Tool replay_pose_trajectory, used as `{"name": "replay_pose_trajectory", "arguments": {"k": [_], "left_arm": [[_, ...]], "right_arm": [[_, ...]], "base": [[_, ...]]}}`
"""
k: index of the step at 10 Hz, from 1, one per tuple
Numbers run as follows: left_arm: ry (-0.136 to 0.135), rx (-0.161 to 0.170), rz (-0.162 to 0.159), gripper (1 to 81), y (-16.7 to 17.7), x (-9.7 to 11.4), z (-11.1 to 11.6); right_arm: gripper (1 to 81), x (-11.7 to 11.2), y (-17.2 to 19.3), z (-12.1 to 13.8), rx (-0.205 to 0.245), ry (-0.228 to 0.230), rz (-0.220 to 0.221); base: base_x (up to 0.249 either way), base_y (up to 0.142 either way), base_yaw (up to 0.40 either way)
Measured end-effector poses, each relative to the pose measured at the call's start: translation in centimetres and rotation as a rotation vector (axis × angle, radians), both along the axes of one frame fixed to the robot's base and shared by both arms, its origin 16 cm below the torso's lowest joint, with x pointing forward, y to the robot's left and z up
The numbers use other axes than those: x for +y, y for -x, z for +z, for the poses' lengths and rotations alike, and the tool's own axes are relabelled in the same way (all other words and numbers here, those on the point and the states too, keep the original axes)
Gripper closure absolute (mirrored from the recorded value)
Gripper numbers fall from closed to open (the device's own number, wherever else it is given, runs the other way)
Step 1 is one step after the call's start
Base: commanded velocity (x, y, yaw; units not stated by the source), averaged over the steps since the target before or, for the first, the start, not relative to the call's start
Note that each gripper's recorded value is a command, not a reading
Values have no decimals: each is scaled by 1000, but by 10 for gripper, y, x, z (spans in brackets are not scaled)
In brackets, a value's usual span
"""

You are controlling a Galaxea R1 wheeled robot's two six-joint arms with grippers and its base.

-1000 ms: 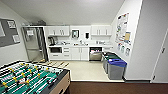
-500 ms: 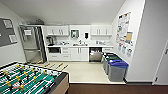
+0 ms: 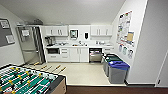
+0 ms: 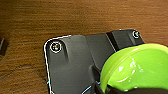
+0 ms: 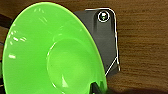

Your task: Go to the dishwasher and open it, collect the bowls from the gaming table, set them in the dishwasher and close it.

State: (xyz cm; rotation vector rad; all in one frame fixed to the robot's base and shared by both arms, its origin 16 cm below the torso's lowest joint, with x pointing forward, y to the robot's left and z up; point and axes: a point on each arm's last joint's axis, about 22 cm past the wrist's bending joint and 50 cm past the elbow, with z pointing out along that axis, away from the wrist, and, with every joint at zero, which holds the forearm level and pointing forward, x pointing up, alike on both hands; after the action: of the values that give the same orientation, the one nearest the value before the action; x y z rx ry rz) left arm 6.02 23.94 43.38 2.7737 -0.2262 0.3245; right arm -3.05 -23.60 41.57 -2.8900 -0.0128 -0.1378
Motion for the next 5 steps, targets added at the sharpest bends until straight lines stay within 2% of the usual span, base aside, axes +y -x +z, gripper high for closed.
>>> {"name": "replay_pose_trajectory", "arguments": {"k": [2,5], "left_arm": [[3,-14,-1,811,-12,-1,2],[5,-10,-1,811,-8,-3,1]], "right_arm": [[811,-1,-10,1,-14,0,4],[811,0,-3,0,-4,1,3]], "base": [[175,0,0],[175,0,0]]}}
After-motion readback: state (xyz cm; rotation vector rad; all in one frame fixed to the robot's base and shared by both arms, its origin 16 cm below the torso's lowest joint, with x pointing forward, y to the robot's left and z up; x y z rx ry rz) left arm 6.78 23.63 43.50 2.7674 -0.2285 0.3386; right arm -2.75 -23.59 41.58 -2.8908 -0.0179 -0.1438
